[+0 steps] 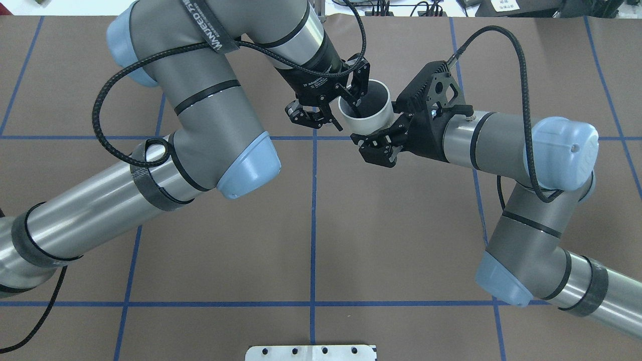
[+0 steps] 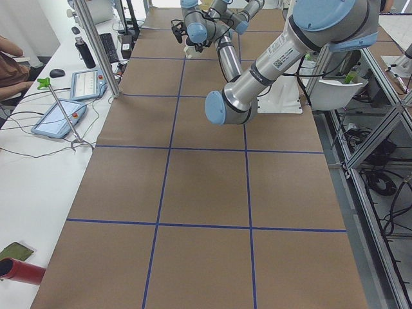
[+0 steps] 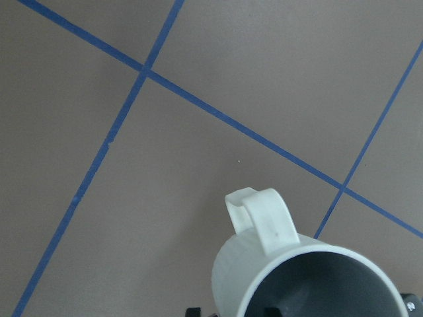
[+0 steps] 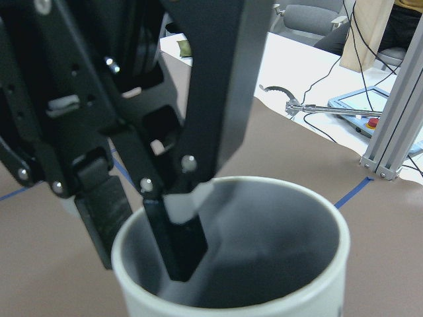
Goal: Left arm hands cup to right arm to dump lemon
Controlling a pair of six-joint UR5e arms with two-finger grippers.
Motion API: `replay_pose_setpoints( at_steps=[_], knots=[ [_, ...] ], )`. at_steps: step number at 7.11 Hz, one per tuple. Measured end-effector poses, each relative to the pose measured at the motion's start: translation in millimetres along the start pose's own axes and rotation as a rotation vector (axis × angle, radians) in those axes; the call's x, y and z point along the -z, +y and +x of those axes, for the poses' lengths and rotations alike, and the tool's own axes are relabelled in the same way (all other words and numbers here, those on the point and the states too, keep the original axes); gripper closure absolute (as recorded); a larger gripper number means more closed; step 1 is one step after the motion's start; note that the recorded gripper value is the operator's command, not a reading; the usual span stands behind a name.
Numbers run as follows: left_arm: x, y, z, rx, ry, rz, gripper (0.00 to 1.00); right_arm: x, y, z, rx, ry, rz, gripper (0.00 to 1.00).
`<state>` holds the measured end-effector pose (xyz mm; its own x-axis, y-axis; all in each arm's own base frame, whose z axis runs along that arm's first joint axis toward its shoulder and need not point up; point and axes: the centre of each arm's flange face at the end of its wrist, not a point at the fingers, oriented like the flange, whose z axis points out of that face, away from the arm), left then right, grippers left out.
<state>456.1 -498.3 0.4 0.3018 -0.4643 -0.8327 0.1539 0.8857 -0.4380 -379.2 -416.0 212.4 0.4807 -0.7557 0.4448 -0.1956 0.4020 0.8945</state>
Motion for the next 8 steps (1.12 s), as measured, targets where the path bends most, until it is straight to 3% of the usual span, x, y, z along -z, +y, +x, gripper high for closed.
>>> replay_pose_setpoints(
  at_steps=[2, 3, 4, 5, 8],
  knots=[
    [-2.3, -2.0, 0.3, 0.0, 0.0, 0.002, 0.76, 0.0, 0.0, 0.1, -0.001, 0.001, 0.0, 0.52],
    [-2.6, -2.2, 0.7, -0.001, 0.001, 0.002, 0.89, -0.1, 0.1, 0.2, -0.001, 0.002, -0.001, 0.44],
    [-2.6, -2.2, 0.8, -0.001, 0.002, 0.002, 1.0, -0.2, 0.4, 0.3, -0.001, 0.002, -0.001, 0.31],
    [-3.0, -2.6, 0.6, 0.0, 0.001, 0.002, 1.0, -0.3, 0.4, 0.6, -0.002, 0.003, -0.001, 0.01],
    [-1.6, -2.2, 1.0, 0.0, 0.003, 0.002, 1.0, -1.0, 1.3, 0.4, -0.006, 0.003, -0.005, 0.01]
  ],
)
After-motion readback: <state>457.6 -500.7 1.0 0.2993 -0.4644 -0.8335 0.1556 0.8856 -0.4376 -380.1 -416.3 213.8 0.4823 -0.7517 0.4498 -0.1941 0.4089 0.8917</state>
